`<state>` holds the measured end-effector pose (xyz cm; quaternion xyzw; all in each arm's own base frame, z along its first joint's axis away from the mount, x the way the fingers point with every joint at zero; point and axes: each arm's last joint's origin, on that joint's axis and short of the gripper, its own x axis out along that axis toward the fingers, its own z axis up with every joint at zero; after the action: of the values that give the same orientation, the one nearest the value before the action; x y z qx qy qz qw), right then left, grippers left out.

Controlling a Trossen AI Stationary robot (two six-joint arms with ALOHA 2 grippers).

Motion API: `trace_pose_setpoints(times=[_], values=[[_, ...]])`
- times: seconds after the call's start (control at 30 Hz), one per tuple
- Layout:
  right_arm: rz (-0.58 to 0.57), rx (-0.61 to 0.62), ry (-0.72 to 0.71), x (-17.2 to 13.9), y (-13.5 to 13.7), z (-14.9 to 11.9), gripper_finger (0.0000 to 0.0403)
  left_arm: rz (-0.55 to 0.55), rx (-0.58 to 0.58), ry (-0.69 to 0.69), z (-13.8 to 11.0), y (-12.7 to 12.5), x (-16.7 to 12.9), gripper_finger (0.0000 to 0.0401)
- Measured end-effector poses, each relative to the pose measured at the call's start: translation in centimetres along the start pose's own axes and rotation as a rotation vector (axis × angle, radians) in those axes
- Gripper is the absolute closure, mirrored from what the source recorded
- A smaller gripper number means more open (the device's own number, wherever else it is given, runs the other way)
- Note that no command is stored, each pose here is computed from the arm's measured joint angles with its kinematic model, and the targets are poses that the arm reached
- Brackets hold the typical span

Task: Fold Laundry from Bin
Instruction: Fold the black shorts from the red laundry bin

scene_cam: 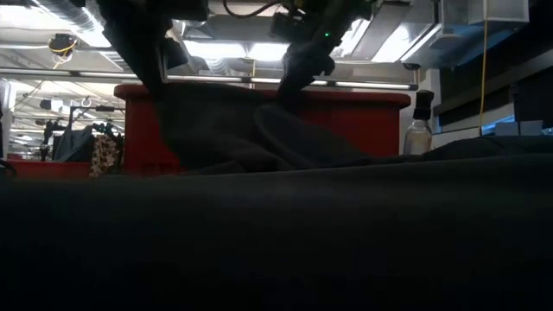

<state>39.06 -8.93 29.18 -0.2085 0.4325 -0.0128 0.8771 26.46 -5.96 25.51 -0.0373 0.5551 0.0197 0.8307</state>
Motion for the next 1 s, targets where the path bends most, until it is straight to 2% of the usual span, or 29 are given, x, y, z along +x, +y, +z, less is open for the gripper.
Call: trace_pose_setpoints(times=[0.2, 0.3, 0.6, 0.77, 1.0], values=[[0.066, -0.011, -0.086, 0.3, 0.0, 0.4, 0.0403, -0.085, -0.144, -0.041, 0.6, -0.4, -0.1, 0.0401], [0.102, -0.021, -0.076, 0.6, 0.4, 0.3, 0.0403, -0.092, -0.142, -0.037, 0.5, -0.5, -0.1, 0.0401], [0.090, -0.020, -0.069, 0.7, 0.4, 0.3, 0.0403, -0.075, -0.139, -0.036, 0.5, -0.4, 0.1, 0.0401], [0.093, -0.020, -0.071, 0.7, 0.4, 0.3, 0.0402, -0.090, -0.138, -0.013, 0.4, -0.4, 0.1, 0.0382], [0.075, -0.021, -0.051, 1.8, 0.5, 0.3, 0.0402, -0.002, -0.204, 0.040, -0.3, 0.0, 0.1, 0.0393]])
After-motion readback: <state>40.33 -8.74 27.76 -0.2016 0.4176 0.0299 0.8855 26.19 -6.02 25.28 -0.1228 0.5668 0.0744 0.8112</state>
